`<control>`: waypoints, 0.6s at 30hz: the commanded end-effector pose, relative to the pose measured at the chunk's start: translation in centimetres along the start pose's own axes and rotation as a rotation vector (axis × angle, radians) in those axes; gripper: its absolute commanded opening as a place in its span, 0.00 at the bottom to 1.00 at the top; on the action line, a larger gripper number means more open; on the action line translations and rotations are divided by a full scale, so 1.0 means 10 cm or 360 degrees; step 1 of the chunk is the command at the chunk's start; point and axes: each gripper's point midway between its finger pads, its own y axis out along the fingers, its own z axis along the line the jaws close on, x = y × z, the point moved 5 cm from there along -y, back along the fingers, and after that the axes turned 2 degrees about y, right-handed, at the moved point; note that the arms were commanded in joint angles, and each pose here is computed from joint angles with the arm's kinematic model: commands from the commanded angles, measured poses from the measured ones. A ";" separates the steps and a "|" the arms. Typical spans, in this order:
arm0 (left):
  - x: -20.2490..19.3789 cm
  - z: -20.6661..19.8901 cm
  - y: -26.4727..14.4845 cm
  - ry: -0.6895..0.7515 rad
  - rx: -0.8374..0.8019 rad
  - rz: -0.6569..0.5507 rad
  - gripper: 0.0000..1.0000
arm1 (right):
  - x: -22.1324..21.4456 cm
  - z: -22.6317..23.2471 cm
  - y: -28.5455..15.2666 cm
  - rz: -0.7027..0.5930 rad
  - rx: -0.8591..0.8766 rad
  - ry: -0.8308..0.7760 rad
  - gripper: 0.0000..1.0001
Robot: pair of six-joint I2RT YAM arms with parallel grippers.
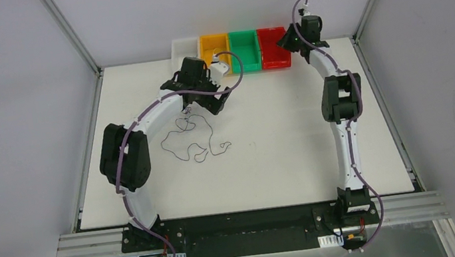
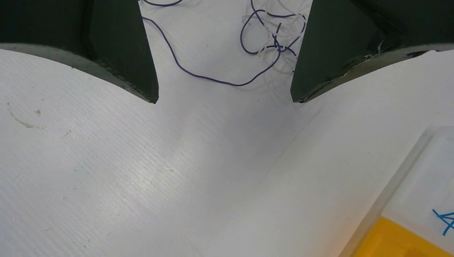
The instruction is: Untangle the cables
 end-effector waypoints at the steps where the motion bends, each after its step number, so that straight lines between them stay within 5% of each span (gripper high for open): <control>1: 0.11 0.08 -0.06 -0.0019 0.0036 -0.0033 0.99 | 0.02 0.34 -0.10 -0.0027 -0.0082 -0.0474 0.00; 5: 0.17 0.10 -0.09 0.0014 0.0050 -0.0056 0.99 | 0.00 0.30 -0.04 -0.0031 -0.0230 -0.0627 0.00; 18: 0.32 0.14 -0.33 -0.0041 0.0051 -0.0059 0.99 | 0.23 0.73 -0.38 -0.0068 -0.0092 -0.0751 0.46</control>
